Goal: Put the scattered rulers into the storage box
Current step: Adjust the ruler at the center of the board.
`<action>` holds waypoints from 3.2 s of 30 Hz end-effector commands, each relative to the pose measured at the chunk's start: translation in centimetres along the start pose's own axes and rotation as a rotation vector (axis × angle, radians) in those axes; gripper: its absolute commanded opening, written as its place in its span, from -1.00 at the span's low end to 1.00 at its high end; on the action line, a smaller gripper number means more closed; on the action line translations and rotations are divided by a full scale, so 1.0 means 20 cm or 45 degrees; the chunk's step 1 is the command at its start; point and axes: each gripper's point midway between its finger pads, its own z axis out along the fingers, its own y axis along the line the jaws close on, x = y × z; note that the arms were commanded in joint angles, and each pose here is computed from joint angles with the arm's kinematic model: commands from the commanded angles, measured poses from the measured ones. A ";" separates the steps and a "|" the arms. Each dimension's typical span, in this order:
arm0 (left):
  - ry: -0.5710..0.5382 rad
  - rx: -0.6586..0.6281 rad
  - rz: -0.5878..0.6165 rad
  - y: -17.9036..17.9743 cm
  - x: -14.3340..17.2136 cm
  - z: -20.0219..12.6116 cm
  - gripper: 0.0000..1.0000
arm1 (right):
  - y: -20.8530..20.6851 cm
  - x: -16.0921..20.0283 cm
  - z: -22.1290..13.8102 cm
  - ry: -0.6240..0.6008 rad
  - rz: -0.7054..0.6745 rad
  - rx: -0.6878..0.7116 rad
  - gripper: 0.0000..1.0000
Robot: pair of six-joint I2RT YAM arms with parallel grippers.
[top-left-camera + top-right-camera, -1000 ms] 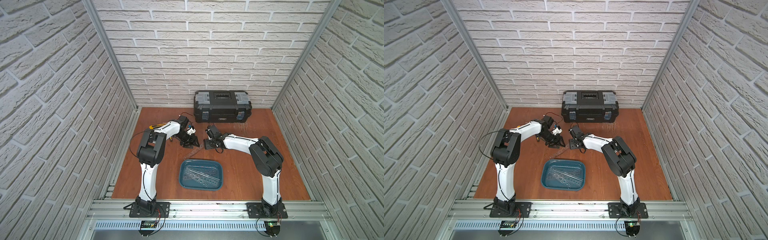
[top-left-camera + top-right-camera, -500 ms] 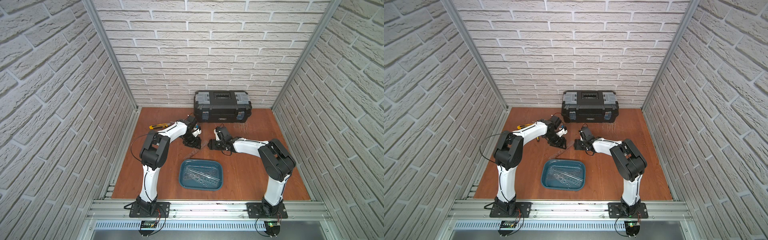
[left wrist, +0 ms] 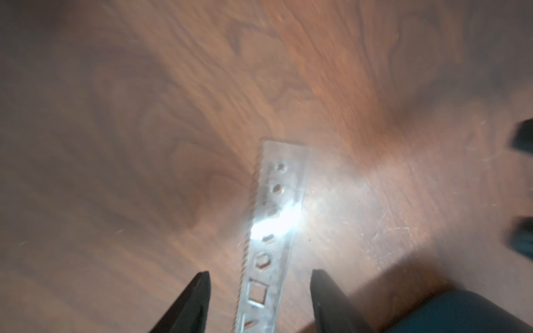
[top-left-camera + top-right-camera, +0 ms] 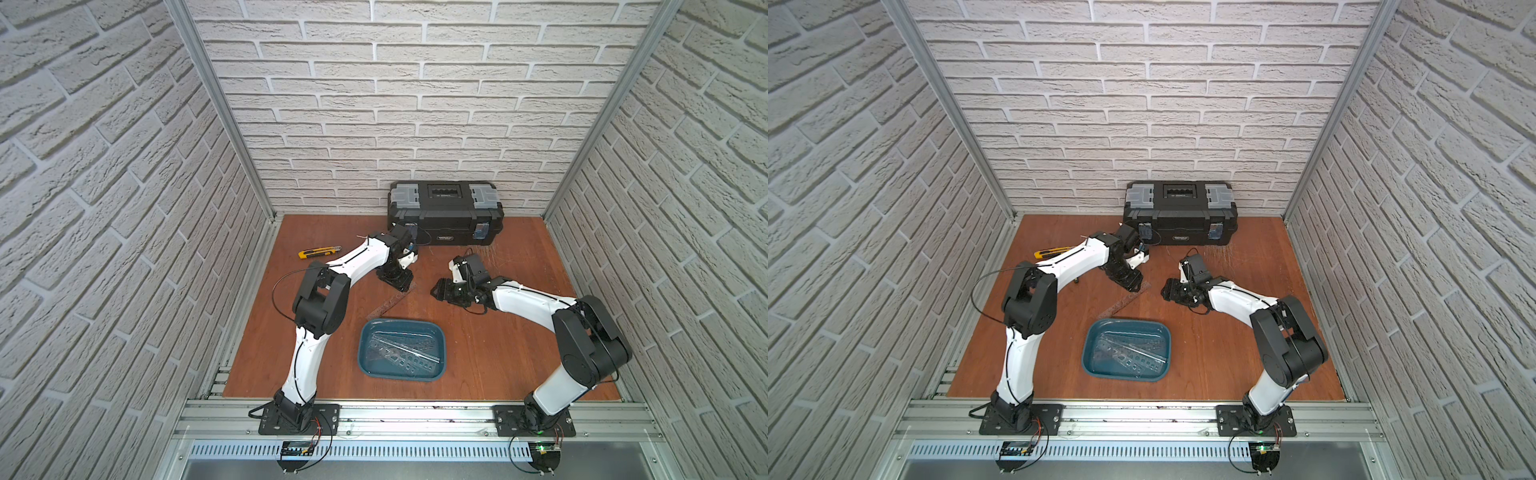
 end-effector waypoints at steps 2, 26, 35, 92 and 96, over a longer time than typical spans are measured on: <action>0.098 -0.053 0.077 -0.02 0.03 0.07 0.23 | 0.03 0.00 -0.10 -0.026 -0.004 -0.034 0.31; 0.257 0.006 0.106 -0.13 0.19 0.25 0.11 | -0.03 -0.02 -0.17 -0.069 0.018 -0.018 0.32; 0.333 -0.024 0.089 -0.11 0.26 0.32 -0.47 | -0.04 -0.05 -0.18 -0.082 0.026 -0.015 0.31; -0.064 0.010 -0.758 0.26 0.57 -0.30 -0.25 | 0.60 0.15 0.43 0.452 -0.522 0.100 0.18; -0.063 0.020 -0.762 0.26 0.58 -0.29 -0.25 | 0.58 0.14 0.46 0.446 -0.527 0.129 0.18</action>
